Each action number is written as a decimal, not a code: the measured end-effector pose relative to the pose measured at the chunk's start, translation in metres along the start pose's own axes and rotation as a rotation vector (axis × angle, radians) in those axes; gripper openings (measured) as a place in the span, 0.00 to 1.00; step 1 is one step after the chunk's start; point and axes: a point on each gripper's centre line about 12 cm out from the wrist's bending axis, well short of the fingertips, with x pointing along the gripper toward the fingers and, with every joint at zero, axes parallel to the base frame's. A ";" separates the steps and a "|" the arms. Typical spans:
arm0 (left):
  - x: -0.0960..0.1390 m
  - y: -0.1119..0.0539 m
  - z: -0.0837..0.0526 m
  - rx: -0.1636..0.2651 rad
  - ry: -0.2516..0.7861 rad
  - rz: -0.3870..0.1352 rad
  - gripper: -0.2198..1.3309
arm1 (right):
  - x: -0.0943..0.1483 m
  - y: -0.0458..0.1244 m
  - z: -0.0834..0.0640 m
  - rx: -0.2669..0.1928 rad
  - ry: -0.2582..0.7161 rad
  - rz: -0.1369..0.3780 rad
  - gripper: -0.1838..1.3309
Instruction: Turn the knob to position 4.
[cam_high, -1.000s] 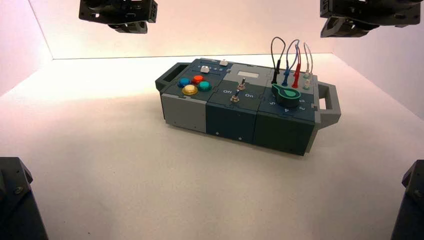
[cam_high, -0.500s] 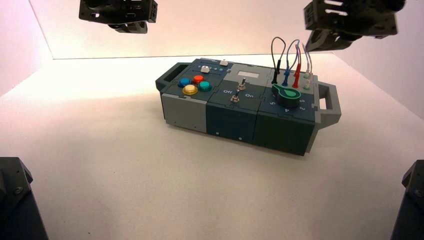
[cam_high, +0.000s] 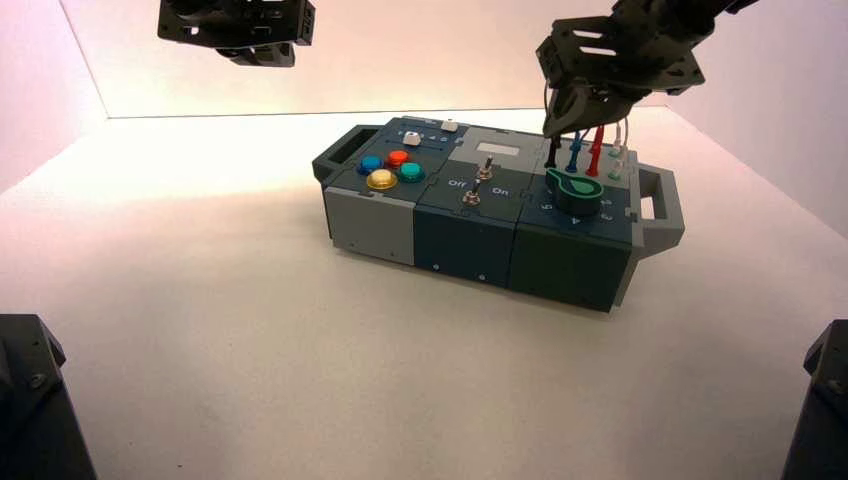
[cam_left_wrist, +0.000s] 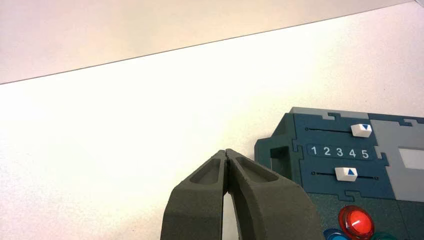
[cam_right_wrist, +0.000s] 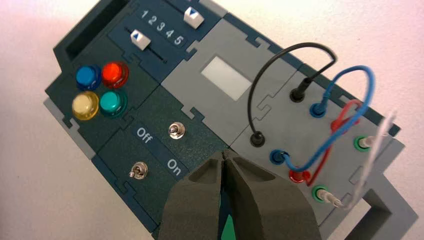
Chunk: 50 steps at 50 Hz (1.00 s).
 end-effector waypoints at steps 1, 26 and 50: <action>0.000 0.000 0.000 -0.002 0.000 0.000 0.04 | 0.001 0.000 0.000 -0.003 0.002 0.000 0.03; 0.000 0.000 0.000 0.000 0.000 0.000 0.04 | 0.005 -0.009 0.000 0.010 0.043 -0.008 0.03; 0.000 0.000 0.000 0.000 -0.001 0.000 0.04 | 0.004 -0.007 -0.003 -0.005 0.100 0.022 0.03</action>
